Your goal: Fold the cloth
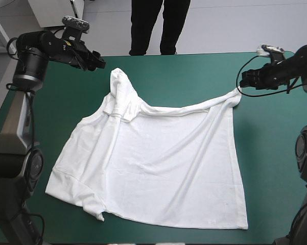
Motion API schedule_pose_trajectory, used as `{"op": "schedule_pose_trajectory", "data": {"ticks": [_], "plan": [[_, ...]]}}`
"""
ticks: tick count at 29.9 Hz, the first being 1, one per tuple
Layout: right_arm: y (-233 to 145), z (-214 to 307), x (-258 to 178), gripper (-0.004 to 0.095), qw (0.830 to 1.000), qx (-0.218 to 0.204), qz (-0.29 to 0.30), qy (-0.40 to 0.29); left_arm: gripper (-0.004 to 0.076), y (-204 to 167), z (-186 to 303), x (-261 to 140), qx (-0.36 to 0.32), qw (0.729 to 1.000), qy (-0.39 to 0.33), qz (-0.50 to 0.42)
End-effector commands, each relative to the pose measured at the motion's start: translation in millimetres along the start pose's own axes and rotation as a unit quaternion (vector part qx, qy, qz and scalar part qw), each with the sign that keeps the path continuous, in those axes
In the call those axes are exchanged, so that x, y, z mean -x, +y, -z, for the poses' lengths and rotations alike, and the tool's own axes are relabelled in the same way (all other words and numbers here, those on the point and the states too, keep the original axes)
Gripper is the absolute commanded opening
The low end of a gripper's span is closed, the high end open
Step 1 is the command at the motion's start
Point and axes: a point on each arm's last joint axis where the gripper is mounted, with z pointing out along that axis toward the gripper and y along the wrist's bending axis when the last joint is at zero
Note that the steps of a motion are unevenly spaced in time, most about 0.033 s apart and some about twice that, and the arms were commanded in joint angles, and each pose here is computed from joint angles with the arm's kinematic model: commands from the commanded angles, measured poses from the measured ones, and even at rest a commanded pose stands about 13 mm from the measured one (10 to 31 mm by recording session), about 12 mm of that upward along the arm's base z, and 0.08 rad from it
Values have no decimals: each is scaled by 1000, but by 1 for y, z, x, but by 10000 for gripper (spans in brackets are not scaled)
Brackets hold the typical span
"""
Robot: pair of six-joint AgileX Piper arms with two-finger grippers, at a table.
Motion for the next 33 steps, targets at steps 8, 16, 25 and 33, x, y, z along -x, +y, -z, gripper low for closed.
{"op": "schedule_pose_trajectory", "data": {"ticks": [8,16,25,33], "plan": [[63,119,-38,629,995,-13,35,-94,480,-27,61,-92,53,990,119,52],[106,138,-99,625,987,-90,107,-78,480,-26,29,-150,87,976,197,36],[161,124,-142,625,976,-85,199,-29,480,-2,-8,-173,81,964,238,82],[181,119,-148,609,970,-65,234,-22,480,2,-44,-188,57,954,279,91]]}}
